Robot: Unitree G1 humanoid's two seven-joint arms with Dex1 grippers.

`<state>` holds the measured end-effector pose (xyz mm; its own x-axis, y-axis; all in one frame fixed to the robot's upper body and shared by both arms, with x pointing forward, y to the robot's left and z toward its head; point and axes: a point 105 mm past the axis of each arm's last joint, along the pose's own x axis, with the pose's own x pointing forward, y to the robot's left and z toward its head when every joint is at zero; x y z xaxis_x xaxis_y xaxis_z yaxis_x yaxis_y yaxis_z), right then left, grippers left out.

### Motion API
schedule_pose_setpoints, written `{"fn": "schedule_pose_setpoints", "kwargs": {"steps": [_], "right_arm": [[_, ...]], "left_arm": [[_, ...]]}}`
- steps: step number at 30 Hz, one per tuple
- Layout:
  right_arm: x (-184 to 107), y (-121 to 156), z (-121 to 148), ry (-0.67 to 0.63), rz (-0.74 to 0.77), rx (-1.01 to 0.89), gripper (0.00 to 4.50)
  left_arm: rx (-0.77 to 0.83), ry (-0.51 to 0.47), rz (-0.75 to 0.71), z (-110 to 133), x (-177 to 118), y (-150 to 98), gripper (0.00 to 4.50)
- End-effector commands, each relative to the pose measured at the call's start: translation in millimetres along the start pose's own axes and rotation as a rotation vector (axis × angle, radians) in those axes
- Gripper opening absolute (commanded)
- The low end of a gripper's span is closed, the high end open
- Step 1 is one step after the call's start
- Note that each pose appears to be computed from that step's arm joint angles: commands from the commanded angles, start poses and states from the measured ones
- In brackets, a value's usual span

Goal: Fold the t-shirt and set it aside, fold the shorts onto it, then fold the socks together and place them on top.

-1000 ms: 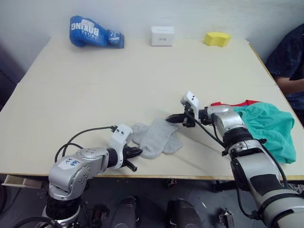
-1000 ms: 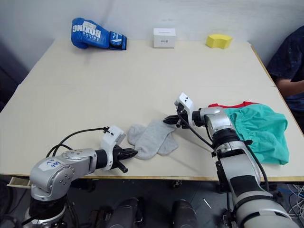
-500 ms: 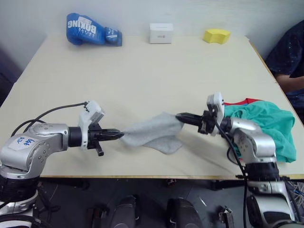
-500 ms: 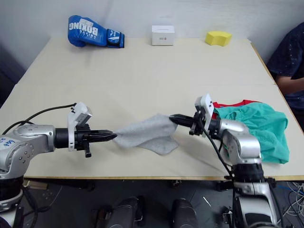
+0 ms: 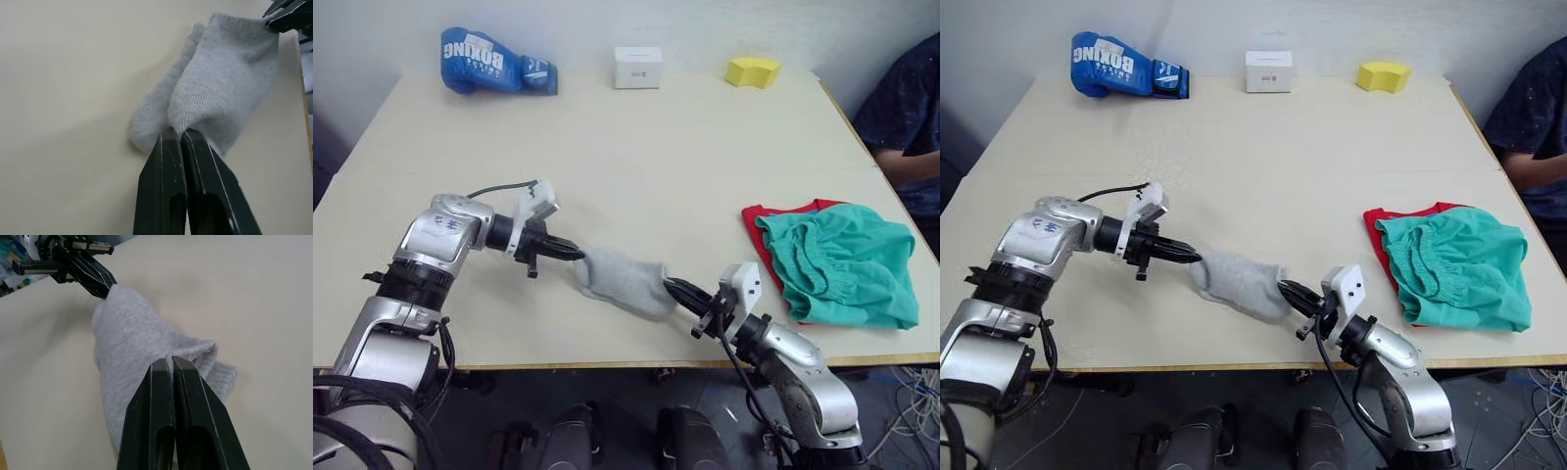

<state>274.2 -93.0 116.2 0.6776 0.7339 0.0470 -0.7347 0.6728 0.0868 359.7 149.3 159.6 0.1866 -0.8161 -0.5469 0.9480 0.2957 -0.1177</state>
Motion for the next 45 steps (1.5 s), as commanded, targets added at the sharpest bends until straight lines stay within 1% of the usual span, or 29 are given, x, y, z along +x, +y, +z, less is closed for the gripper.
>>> {"fn": "schedule_pose_setpoints", "kwargs": {"steps": [1, 6, 8, 10, 11, 12, 14, 17, 19, 20, 21, 22, 23, 24, 25, 27, 28, 30, 32, 34, 35, 36, 37, 39, 41, 43, 44, 45], "right_arm": [[-2, -1, 0, -0.013, -0.018, -0.031, 0.00], [-6, -12, 4, -0.033, -0.054, -0.055, 0.00], [-7, -13, 5, -0.035, -0.057, -0.054, 0.00], [-7, -13, 4, -0.030, -0.051, -0.063, 0.00], [-8, -12, 3, -0.024, -0.045, -0.061, 0.00], [-8, -13, 2, -0.019, -0.049, -0.060, 0.00], [-8, -18, 1, -0.023, -0.079, -0.019, 0.00], [-9, -16, -1, -0.013, -0.060, 0.022, 0.71], [-12, -19, 4, -0.016, -0.075, -0.014, 1.39], [-13, -21, 8, -0.020, -0.085, -0.042, 1.74], [-15, -22, 14, -0.030, -0.090, -0.073, 2.12], [-16, -23, 22, -0.043, -0.091, -0.104, 2.41], [-15, -20, 31, -0.061, -0.066, -0.115, 2.41], [-13, -14, 39, -0.080, -0.033, -0.116, 2.41], [-11, -10, 44, -0.091, -0.008, -0.113, 2.41], [1, 4, 55, -0.118, 0.067, -0.111, 2.41], [8, 10, 56, -0.109, 0.097, -0.120, 1.99], [23, 21, 47, -0.059, 0.153, -0.165, 1.47], [33, 22, 36, -0.021, 0.156, -0.195, 0.76], [47, 25, 21, 0.024, 0.167, -0.276, 0.04], [52, 27, 14, 0.044, 0.184, -0.328, 0.00], [56, 29, 9, 0.052, 0.196, -0.361, 0.00], [58, 28, 5, 0.058, 0.191, -0.355, 0.00], [64, 23, -2, 0.056, 0.152, -0.343, 0.00], [64, 12, -15, 0.075, 0.105, -0.347, 0.00], [56, -5, -27, 0.107, 0.045, -0.345, 0.00], [51, -11, -30, 0.113, 0.020, -0.347, 0.00], [45, -19, -30, 0.114, -0.014, -0.333, 0.00]], "left_arm": [[0.007, 0.023, 0.000, 3, -3, 6, 0.04], [-0.013, 0.007, -0.023, 5, 1, 6, 0.04], [-0.021, 0.008, -0.033, 4, 3, 4, 0.04], [-0.028, 0.015, -0.077, 2, 4, -1, 0.04], [-0.023, 0.011, -0.064, 3, 5, 0, 0.04], [-0.014, 0.008, -0.035, 4, 5, 3, 0.23], [-0.015, -0.029, -0.012, 8, 5, 5, 0.64], [-0.013, -0.049, -0.012, 7, 3, 4, 1.60], [-0.007, -0.099, 0.009, 8, -4, 3, 2.23], [0.018, -0.137, 0.025, 11, -9, 2, 2.55], [0.059, -0.201, 0.026, 18, -15, -1, 2.88], [0.123, -0.284, -0.006, 28, -22, -10, 3.16], [0.154, -0.372, -0.011, 39, -29, -16, 3.16], [0.154, -0.445, -0.017, 48, -36, -21, 3.16], [0.145, -0.486, -0.017, 52, -40, -24, 3.16], [0.194, -0.485, -0.023, 52, -38, -35, 3.16], [0.227, -0.477, -0.014, 51, -33, -39, 2.76], [0.265, -0.482, -0.002, 49, -18, -48, 2.26], [0.272, -0.485, 0.016, 46, -5, -52, 1.60], [0.284, -0.449, 0.070, 30, 17, -49, 0.96], [0.273, -0.455, 0.097, 22, 27, -46, 0.68], [0.258, -0.464, 0.129, 16, 33, -42, 0.31], [0.242, -0.460, 0.155, 7, 40, -39, 0.02], [0.245, -0.420, 0.175, -11, 50, -39, 0.02], [0.221, -0.379, 0.245, -27, 57, -32, 0.02], [0.222, -0.312, 0.329, -45, 62, -24, 0.02], [0.214, -0.293, 0.353, -51, 64, -22, 0.02], [0.201, -0.298, 0.379, -53, 63, -21, 0.02]]}}
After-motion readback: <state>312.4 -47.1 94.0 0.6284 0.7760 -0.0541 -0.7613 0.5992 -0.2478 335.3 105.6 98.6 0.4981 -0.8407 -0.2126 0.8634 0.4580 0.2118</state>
